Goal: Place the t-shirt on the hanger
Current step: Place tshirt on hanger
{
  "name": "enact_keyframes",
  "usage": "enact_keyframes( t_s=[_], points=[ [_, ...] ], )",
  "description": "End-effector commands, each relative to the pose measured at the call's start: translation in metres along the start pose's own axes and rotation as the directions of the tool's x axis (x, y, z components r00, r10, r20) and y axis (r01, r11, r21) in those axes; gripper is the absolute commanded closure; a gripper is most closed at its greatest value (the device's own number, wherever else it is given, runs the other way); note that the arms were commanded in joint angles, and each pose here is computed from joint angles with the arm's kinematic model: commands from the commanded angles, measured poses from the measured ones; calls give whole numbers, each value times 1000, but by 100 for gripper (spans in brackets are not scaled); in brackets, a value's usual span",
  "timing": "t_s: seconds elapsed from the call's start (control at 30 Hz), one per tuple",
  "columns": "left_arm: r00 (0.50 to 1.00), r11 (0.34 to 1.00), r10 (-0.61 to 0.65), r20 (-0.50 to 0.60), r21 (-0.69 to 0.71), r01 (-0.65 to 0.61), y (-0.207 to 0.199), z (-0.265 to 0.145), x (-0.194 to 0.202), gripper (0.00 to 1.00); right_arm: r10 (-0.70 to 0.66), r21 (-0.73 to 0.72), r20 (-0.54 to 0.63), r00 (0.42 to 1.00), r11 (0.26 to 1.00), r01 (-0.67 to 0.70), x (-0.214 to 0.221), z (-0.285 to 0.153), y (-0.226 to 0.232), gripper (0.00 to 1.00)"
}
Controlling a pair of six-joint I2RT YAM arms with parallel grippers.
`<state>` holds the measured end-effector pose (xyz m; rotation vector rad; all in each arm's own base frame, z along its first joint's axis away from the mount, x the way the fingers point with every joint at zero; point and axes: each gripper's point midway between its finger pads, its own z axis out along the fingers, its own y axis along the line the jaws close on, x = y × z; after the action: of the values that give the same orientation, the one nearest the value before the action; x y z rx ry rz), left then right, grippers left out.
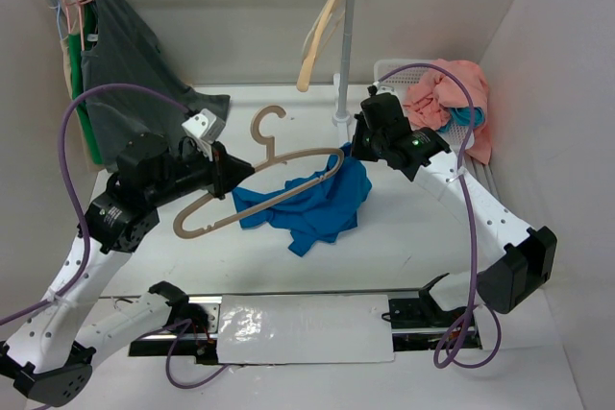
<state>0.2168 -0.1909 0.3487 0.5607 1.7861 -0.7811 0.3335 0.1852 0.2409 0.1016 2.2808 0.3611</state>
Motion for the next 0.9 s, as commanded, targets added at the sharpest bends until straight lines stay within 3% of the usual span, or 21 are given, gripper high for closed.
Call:
enact_keyframes(
  t_s=[0.0, 0.43, 0.63, 0.87],
  points=[
    [992, 998, 65, 107, 7, -66, -7, -9, -32, 100, 3, -37, 54, 999, 999, -1, -19, -10, 8, 100],
    [992, 997, 57, 117, 45, -62, -3, 14, -23, 100, -29, -97, 22, 999, 995, 31, -18, -13, 20, 100],
    [996, 989, 54, 65, 131, -62, -9, 33, -9, 100, -47, -177, 16, 999, 983, 50, -25, -19, 38, 100],
    [992, 966, 80, 94, 237, -100, -20, 42, -8, 100, -93, -230, -2, 996, 969, 90, -30, -19, 51, 100]
  ],
)
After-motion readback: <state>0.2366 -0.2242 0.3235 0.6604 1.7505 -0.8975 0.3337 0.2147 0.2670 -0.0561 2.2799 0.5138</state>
